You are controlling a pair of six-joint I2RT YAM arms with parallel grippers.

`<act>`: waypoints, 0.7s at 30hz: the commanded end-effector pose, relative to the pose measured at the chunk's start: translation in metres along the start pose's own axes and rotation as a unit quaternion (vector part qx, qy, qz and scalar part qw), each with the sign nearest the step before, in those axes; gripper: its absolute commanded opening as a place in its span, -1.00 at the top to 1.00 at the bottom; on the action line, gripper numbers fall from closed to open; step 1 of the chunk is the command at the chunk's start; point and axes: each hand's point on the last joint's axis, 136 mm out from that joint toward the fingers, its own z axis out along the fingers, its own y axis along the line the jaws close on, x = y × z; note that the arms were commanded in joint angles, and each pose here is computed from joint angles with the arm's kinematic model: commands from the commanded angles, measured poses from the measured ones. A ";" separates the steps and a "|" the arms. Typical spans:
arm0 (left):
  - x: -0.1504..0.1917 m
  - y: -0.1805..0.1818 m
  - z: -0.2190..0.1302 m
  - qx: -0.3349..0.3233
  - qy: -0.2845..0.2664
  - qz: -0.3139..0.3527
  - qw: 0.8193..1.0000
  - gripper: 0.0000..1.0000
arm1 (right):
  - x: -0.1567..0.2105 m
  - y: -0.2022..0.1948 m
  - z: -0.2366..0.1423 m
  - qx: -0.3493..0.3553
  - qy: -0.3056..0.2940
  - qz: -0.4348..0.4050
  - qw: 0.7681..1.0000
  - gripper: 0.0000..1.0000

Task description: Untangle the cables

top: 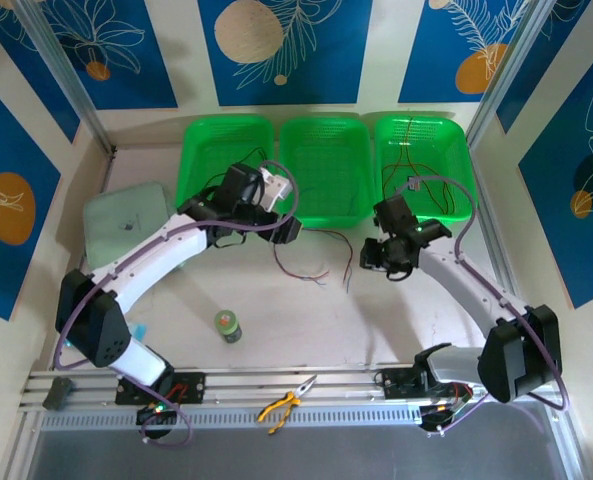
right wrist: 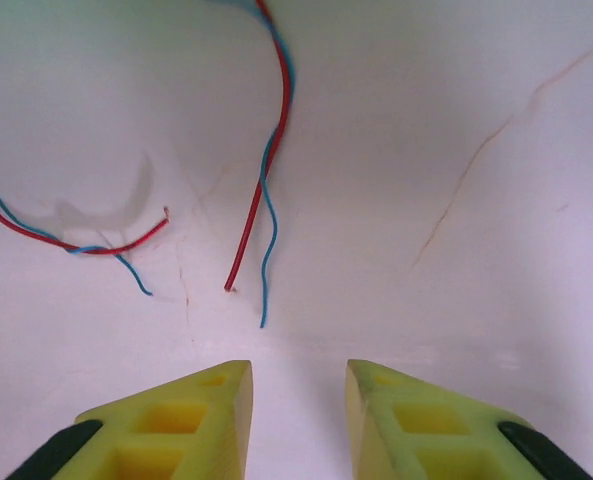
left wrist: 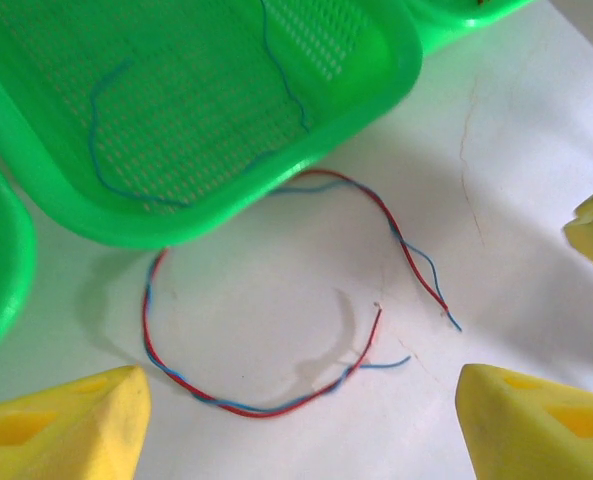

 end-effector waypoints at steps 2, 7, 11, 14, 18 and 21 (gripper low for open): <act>0.017 -0.022 0.012 0.023 0.008 -0.020 0.999 -0.57 | 0.007 0.019 0.033 -0.063 0.032 0.068 0.995 0.45; 0.040 -0.031 0.024 0.028 0.028 -0.031 0.999 -0.57 | 0.013 0.014 0.062 -0.066 0.068 0.077 0.993 0.56; 0.048 -0.031 0.025 0.025 0.035 -0.031 0.999 -0.57 | 0.010 0.017 0.068 -0.079 0.071 0.081 0.991 0.56; 0.049 -0.029 0.025 0.020 0.034 -0.030 0.999 -0.57 | 0.007 0.022 0.064 -0.082 0.071 0.078 0.991 0.56; 0.049 -0.028 0.025 0.015 0.034 -0.029 0.999 -0.58 | 0.009 0.028 0.070 -0.082 0.088 0.069 0.990 0.56; 0.048 -0.028 0.026 0.016 0.033 -0.032 0.999 -0.58 | 0.011 0.029 0.077 -0.083 0.106 0.064 0.989 0.55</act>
